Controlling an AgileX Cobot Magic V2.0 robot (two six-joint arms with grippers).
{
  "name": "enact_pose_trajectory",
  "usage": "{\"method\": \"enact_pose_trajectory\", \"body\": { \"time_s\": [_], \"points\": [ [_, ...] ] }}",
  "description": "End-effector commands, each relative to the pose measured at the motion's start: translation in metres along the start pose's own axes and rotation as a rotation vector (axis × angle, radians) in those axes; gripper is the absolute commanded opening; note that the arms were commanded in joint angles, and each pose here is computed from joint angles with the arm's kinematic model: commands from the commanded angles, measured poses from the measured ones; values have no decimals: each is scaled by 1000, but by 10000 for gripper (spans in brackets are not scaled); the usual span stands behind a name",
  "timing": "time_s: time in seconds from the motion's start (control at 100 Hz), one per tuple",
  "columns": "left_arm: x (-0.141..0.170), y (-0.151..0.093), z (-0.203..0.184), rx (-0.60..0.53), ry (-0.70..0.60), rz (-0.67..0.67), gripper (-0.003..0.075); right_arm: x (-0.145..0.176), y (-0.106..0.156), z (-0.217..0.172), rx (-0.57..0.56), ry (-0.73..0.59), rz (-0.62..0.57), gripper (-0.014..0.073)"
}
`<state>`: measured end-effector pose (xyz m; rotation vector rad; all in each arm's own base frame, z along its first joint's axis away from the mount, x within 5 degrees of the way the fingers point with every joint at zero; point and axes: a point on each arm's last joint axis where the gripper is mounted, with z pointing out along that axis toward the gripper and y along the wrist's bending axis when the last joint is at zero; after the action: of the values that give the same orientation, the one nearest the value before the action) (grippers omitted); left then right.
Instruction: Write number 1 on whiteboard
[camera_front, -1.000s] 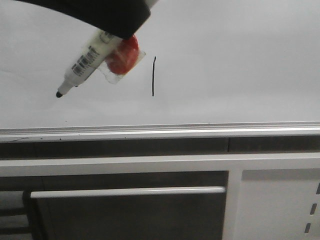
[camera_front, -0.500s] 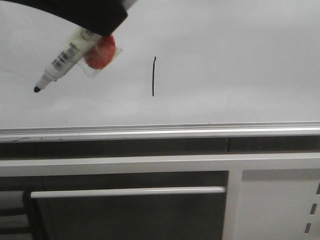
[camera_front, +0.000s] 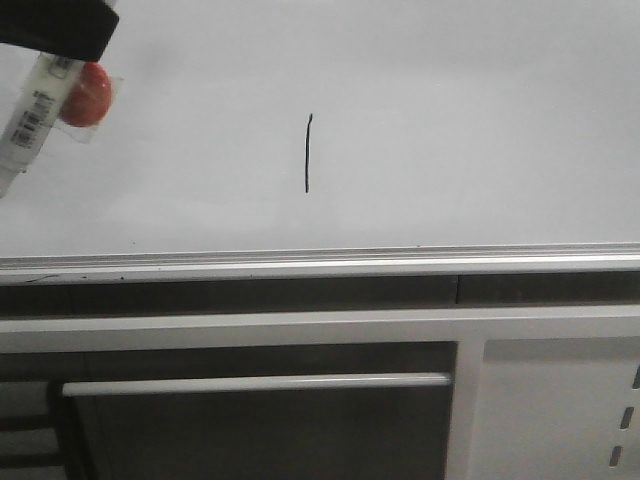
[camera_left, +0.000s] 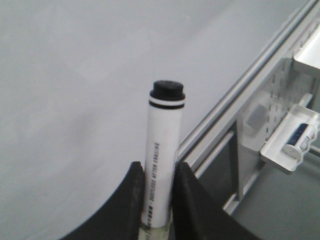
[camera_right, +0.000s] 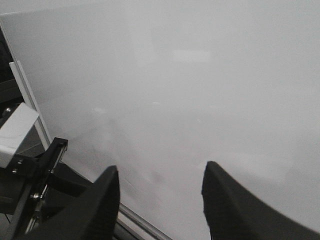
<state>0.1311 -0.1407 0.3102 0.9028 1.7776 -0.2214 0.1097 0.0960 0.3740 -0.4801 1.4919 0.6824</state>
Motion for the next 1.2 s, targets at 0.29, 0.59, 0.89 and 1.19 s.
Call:
{"method": "enact_pose_trajectory", "body": {
  "time_s": [0.29, 0.59, 0.89, 1.19],
  "points": [
    [-4, 15, 6, -205, -201, -190, -21, -13, -3, -3, 37, -55, 17, 332],
    [-3, 6, 20, -353, -256, -262, -20, -14, -5, -3, 59, -66, 18, 332],
    [-3, -9, 29, -398, -273, -297, -20, -14, -5, -3, 59, -66, 18, 332],
    [-15, -7, 32, -427, -303, -326, -20, -14, -5, -3, 59, -66, 18, 332]
  ]
}}
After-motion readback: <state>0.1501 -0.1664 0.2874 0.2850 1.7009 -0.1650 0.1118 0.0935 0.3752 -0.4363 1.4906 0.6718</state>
